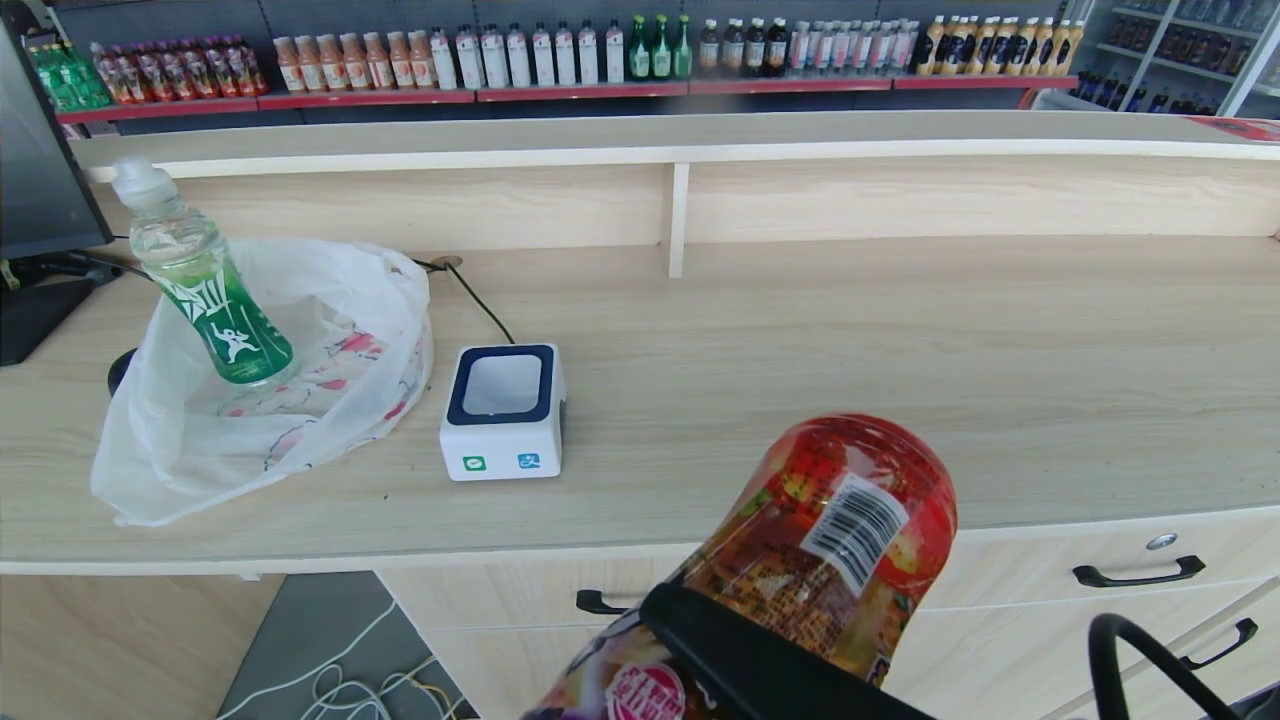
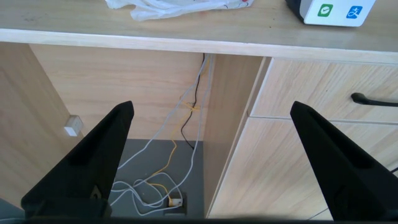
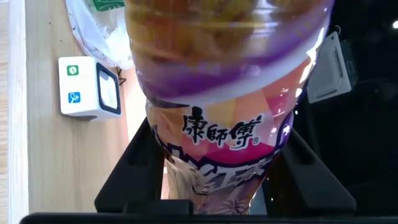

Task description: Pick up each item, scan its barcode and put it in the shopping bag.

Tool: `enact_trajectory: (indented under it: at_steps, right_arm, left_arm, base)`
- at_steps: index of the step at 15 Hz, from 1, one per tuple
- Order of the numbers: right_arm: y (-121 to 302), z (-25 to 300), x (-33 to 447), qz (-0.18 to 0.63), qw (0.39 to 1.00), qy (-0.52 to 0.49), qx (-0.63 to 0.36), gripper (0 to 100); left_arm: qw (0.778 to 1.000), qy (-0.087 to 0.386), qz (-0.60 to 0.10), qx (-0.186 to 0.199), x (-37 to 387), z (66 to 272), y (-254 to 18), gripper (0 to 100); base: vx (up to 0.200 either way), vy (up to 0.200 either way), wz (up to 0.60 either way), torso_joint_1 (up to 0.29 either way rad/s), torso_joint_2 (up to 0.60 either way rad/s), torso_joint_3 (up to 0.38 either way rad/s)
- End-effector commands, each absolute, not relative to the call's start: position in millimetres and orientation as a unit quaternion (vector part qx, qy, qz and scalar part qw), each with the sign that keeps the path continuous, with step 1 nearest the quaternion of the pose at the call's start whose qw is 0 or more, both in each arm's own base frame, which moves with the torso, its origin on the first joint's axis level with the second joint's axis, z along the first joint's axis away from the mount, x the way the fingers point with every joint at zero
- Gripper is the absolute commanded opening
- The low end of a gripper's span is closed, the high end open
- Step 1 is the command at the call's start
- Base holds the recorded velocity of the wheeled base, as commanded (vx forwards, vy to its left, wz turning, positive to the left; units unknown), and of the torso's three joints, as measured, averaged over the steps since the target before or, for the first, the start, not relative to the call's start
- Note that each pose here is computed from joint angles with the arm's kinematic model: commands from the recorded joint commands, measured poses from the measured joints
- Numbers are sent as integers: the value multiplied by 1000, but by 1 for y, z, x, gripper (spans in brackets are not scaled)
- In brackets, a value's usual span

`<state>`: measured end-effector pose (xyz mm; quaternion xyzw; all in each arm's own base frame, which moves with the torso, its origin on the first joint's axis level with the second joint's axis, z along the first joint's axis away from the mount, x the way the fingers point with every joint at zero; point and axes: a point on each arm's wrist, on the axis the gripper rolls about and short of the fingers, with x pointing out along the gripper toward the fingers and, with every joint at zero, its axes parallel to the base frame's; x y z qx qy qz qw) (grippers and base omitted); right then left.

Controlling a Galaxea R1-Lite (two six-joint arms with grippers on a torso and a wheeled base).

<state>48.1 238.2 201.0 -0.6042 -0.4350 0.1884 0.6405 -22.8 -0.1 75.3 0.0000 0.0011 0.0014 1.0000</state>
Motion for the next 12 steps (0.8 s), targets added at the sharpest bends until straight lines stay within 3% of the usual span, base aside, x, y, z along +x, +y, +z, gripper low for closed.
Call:
enact_trajectory:
  at_steps: [1,12]
  right_arm:
    - [238,201,48,187,640,-436,-605,0]
    - [238,201,48,186,638,-437,-606,0]
  left_arm:
    - [1000,1,1,0,-23,75,0,100]
    - [1000,1,1,0,-23,75,0,100]
  base:
    - [0,0,0,0,0,0]
    - [0,0,0,0,0,0]
